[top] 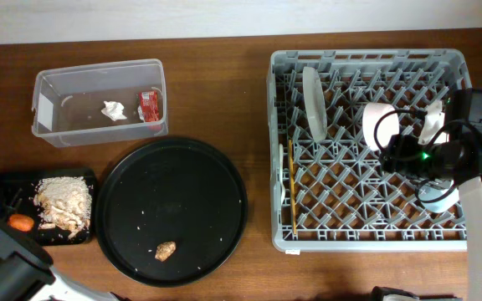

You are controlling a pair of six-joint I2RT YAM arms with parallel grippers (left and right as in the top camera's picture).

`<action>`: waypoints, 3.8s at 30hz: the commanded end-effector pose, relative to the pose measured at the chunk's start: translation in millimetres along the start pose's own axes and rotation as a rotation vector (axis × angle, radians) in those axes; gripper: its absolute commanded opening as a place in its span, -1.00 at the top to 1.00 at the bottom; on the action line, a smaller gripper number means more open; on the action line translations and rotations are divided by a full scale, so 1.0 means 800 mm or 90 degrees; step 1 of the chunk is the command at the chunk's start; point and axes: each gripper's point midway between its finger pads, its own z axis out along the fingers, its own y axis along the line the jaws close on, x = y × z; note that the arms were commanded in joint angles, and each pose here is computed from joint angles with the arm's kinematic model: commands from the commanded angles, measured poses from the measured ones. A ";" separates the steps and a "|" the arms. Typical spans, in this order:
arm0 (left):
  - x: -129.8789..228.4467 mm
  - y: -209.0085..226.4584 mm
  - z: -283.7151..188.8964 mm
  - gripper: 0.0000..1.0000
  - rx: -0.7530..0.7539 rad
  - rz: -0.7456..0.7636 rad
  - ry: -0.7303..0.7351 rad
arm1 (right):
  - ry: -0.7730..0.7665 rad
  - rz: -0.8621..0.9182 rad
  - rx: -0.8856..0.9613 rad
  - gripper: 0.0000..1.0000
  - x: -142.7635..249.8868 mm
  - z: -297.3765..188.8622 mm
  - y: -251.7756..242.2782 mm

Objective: Sort waste into correct bins and load items into the dishwasher rack
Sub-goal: 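Carry the carrot to the black tray and release it, then grasp the brown food scrap on the platter with the left gripper, then drop the food scrap onto the black tray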

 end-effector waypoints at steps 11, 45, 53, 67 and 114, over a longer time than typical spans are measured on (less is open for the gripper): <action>0.000 -0.006 0.046 0.28 -0.019 -0.002 0.029 | 0.006 -0.001 0.009 -0.40 0.002 0.000 -0.004; 0.439 -0.120 -0.159 -0.95 0.054 0.771 0.211 | 0.013 -0.003 0.033 -0.40 0.006 0.000 -0.013; 0.473 -0.057 -0.063 -0.95 -0.007 0.702 0.299 | 0.013 -0.003 0.033 -0.40 0.006 0.000 -0.013; 0.477 -0.045 -0.017 -0.46 0.002 0.695 0.276 | 0.015 -0.003 0.034 -0.40 0.007 0.000 -0.013; 0.324 -0.133 -0.126 0.63 0.039 0.575 0.034 | 0.018 -0.003 0.038 -0.39 0.009 0.000 -0.015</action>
